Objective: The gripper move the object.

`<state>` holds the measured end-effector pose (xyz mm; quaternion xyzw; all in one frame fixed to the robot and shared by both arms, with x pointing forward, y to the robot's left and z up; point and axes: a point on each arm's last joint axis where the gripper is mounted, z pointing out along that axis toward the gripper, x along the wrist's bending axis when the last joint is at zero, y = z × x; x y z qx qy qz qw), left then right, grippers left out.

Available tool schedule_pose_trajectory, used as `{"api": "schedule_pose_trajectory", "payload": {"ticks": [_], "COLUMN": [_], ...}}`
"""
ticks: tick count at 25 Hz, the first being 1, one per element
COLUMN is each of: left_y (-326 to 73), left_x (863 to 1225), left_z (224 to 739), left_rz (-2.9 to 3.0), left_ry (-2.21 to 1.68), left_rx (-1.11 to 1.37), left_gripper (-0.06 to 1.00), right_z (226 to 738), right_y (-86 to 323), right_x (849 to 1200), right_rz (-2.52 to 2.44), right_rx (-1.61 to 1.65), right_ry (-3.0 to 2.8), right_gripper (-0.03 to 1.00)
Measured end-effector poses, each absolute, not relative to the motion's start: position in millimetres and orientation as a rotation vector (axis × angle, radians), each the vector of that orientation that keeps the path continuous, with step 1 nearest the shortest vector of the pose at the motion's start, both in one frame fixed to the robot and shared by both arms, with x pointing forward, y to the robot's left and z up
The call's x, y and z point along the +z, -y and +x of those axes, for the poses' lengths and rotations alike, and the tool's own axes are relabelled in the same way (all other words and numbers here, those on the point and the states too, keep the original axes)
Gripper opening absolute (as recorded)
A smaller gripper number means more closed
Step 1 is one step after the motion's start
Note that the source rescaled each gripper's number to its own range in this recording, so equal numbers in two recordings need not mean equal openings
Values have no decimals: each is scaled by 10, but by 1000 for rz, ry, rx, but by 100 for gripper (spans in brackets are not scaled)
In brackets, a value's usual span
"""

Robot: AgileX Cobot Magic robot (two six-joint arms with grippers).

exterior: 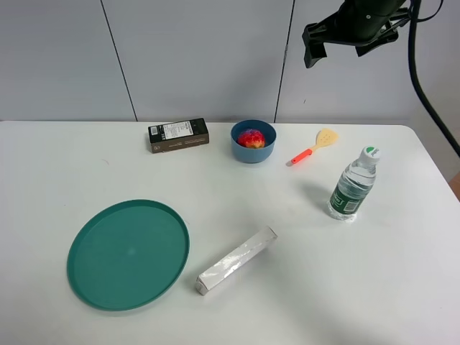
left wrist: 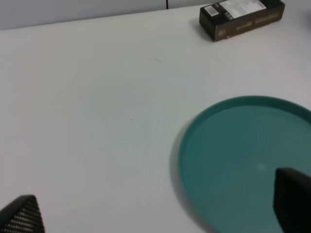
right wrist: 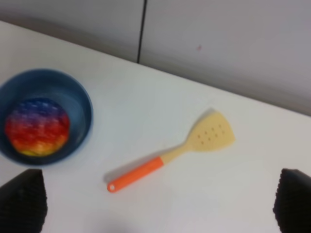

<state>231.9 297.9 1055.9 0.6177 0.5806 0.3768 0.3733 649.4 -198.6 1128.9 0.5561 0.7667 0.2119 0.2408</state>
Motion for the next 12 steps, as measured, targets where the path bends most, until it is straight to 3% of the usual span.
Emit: {"api": "schedule_pose_trajectory", "payload": {"ticks": [12], "left_y": [-2979], "left_x": [10559], "left_z": [2319], "left_rz": [1582], "left_ry": [-1487], "left_rx": [965], "left_gripper": [100], "right_z": [6457], "right_y": [1925], "right_x": [11383], "right_rz": [1559], "right_rx": [733], "right_ry": [-2090], "right_gripper": [82]}}
